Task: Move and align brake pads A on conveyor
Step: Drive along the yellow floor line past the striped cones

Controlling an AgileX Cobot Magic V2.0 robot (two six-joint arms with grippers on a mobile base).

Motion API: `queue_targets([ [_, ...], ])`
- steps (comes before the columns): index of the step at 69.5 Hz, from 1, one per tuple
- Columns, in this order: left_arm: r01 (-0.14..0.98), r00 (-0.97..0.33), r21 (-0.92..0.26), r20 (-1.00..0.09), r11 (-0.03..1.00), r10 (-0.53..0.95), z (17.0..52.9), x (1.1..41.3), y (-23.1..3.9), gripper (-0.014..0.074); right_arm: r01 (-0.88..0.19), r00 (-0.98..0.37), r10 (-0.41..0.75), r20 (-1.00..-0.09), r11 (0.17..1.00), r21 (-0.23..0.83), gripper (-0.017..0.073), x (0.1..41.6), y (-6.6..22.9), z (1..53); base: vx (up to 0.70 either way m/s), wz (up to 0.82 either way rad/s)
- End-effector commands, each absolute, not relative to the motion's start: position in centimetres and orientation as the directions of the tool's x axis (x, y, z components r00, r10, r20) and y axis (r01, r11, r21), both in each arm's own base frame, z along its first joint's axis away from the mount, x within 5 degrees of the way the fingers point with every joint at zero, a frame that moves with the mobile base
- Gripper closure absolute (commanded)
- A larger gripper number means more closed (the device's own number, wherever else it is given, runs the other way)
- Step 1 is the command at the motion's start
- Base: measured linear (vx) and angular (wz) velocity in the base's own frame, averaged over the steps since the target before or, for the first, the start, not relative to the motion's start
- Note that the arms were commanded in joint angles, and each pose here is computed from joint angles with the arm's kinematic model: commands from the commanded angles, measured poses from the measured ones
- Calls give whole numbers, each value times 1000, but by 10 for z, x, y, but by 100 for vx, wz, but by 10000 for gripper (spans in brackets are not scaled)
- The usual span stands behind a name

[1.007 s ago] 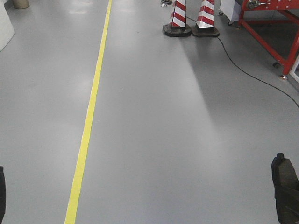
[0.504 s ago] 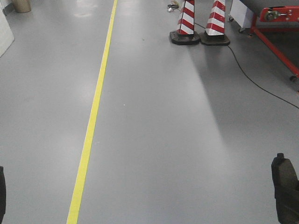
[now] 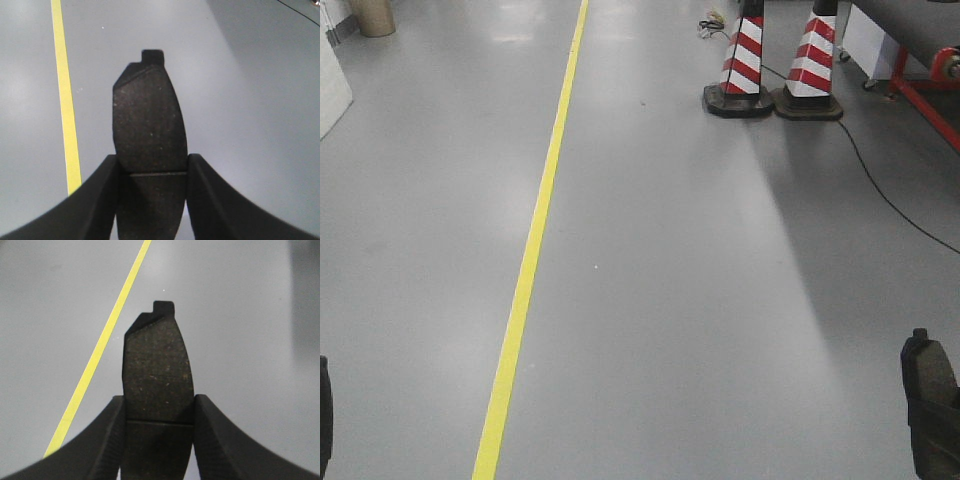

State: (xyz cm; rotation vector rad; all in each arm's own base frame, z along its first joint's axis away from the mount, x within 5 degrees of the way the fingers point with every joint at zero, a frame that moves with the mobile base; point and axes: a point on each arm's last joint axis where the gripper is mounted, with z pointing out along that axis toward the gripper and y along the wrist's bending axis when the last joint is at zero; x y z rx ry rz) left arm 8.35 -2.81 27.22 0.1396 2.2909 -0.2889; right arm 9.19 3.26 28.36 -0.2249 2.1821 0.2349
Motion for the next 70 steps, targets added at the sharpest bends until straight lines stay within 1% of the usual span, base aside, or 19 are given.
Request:
queue_targets([
  [1,210,-597,-179,-802,961,-19,287,88,-30,419,-269,-484,-66,-872,960,77,382,96,34,299,55,5],
  [70,210,-597,-179,-802,961,-19,287,88,-30,419,-269,-485,-65,-872,960,78,382,96,34,299,58,5],
])
